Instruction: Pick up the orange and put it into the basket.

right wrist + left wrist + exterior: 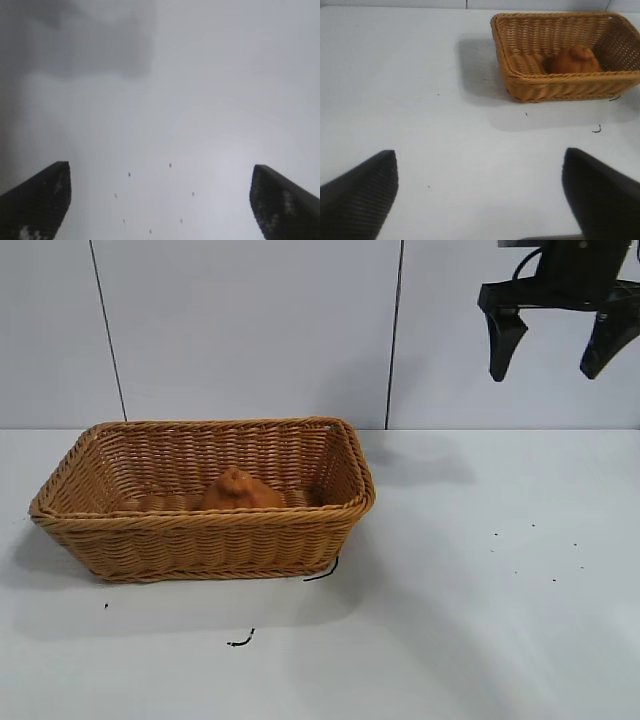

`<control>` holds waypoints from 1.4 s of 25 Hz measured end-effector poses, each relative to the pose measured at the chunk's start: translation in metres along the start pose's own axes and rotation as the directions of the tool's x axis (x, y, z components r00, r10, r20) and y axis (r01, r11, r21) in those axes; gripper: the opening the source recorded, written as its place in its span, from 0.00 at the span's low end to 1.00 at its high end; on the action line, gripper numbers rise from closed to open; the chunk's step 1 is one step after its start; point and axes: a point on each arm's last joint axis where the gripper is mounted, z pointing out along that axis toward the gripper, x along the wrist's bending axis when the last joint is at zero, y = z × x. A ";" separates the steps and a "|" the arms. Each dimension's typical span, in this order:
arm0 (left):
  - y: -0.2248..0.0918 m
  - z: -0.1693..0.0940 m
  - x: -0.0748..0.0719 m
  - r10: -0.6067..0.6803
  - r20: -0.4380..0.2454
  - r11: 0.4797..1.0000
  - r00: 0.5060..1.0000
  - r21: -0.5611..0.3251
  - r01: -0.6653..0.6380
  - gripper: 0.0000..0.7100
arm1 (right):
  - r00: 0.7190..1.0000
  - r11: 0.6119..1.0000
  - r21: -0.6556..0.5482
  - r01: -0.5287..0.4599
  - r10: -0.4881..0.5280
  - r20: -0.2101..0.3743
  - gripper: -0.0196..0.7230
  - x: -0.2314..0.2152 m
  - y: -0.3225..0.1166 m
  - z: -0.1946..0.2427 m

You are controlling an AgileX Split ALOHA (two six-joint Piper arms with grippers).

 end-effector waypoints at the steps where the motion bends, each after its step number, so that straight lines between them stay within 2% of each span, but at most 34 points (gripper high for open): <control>1: 0.000 0.000 0.000 0.000 0.000 1.000 1.000 0.000 0.000 0.90 | 1.000 1.000 -0.007 0.000 0.000 -0.001 0.96 0.000 -0.015 -0.008; 7: 0.000 0.000 0.000 0.000 0.000 1.000 1.000 0.000 0.000 0.90 | 1.000 0.999 -0.042 -0.005 0.005 -0.014 0.96 -0.003 -0.111 -0.031; 10: 0.000 0.000 0.000 0.000 0.000 1.000 1.000 0.000 0.000 0.90 | 1.000 0.995 -0.100 -0.005 0.004 -0.016 0.96 -0.004 -0.154 -0.036; 12: 0.000 0.000 0.000 0.000 0.000 1.000 1.000 0.000 0.000 0.90 | 1.000 0.981 -0.195 -0.007 0.003 -0.019 0.96 -0.005 -0.178 -0.039; 17: 0.000 0.000 0.000 0.000 0.001 1.000 1.000 0.001 0.000 0.90 | 1.000 0.905 -0.425 0.014 -0.023 -0.016 0.96 -0.007 -0.231 -0.035; 21: 0.000 0.000 0.000 0.000 0.000 1.000 1.000 0.001 0.000 0.90 | 0.999 0.857 -0.514 0.040 -0.048 -0.002 0.96 -0.008 -0.263 -0.029; 24: 0.000 0.000 0.000 0.000 0.000 1.000 1.000 0.001 0.000 0.90 | 0.999 0.798 -0.601 0.039 -0.048 0.001 0.96 -0.008 -0.279 -0.036; 31: 0.000 0.000 0.000 0.000 0.000 1.000 1.000 0.001 0.000 0.90 | 0.999 0.685 -0.728 0.034 -0.046 0.003 0.96 -0.009 -0.304 -0.045; 35: 0.000 0.000 0.000 0.000 0.000 1.000 1.000 0.001 0.000 0.90 | 0.999 0.659 -0.752 0.034 -0.046 0.004 0.96 -0.009 -0.309 -0.047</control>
